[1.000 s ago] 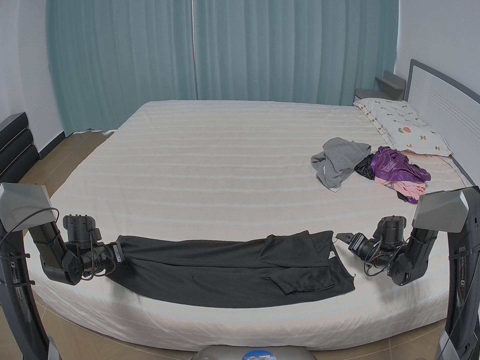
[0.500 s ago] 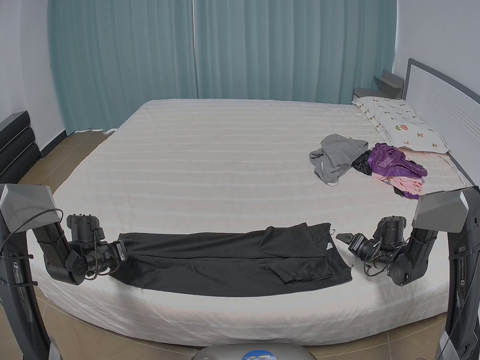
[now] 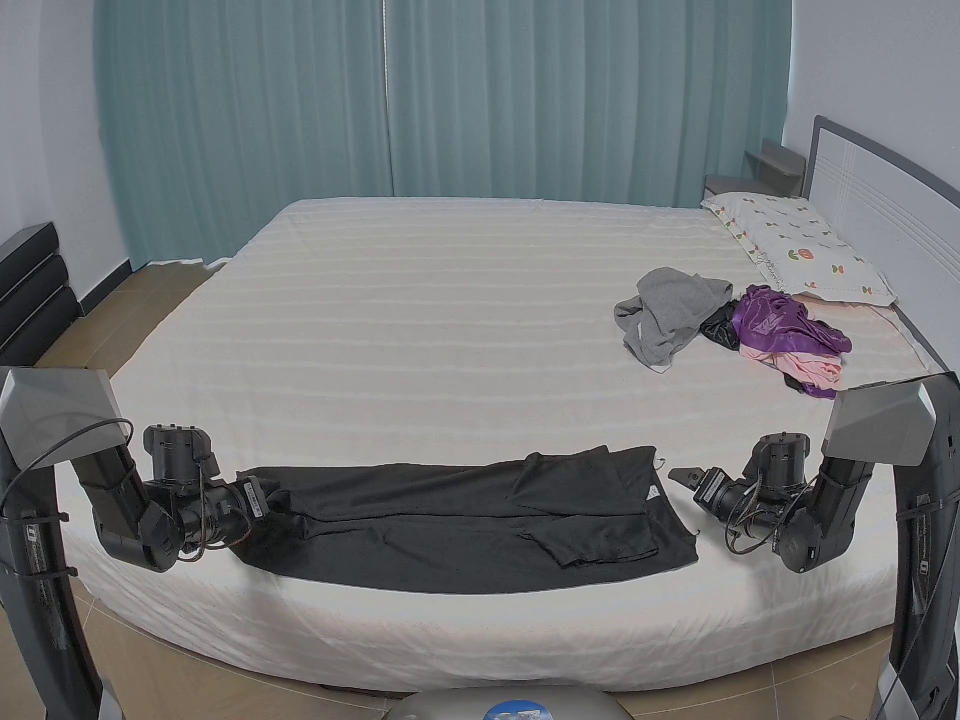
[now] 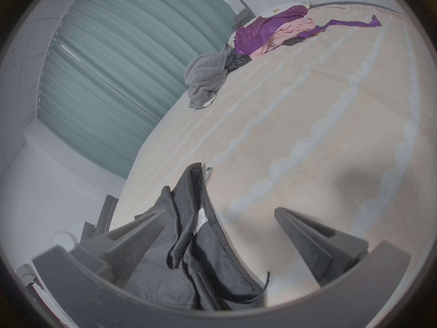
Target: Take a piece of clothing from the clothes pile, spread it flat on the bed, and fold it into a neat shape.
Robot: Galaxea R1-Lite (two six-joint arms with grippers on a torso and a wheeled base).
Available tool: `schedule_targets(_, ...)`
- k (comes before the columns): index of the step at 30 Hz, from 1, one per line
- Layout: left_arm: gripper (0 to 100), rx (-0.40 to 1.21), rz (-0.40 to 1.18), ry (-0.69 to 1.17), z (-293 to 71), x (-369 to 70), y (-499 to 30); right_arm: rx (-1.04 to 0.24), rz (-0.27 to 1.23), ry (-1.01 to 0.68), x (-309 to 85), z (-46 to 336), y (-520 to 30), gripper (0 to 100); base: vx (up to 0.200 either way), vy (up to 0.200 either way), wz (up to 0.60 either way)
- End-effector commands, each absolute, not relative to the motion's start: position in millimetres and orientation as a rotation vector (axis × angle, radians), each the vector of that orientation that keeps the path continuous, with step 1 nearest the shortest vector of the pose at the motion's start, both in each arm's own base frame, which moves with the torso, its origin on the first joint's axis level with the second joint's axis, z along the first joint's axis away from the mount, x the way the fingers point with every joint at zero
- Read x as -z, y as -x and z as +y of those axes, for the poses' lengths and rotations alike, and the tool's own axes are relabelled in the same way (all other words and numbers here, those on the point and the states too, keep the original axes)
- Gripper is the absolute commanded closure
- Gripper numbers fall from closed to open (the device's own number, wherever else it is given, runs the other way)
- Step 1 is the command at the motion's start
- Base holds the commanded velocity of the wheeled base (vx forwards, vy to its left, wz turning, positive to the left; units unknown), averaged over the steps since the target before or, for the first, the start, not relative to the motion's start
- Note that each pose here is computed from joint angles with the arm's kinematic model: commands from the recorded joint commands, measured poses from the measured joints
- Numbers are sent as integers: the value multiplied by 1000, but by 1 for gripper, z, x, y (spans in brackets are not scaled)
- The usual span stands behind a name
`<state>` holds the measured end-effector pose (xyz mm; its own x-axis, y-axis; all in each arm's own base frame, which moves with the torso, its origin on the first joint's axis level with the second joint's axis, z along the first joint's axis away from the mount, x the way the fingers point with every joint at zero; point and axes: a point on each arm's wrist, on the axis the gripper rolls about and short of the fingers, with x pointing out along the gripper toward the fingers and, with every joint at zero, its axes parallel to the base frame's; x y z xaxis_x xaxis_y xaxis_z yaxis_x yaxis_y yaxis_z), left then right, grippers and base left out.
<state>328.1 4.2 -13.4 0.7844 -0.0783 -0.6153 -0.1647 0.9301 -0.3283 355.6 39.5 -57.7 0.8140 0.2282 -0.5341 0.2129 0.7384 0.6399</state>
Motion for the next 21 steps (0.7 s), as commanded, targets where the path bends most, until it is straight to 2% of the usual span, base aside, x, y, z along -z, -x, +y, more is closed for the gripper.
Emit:
schedule_targets(1,100,-40,632,395,-1,0,-328,-9,637,-753,58,39,-355,0,0,-200,0)
schedule_targets(10,100,-16,570,378,-30,-30,-315,-9,637,-753,58,39,-355,0,0,-200,0)
schedule_targets(21,100,14,529,323,-68,-41,-316,-9,639,-751,58,39,-355,0,0,-200,0)
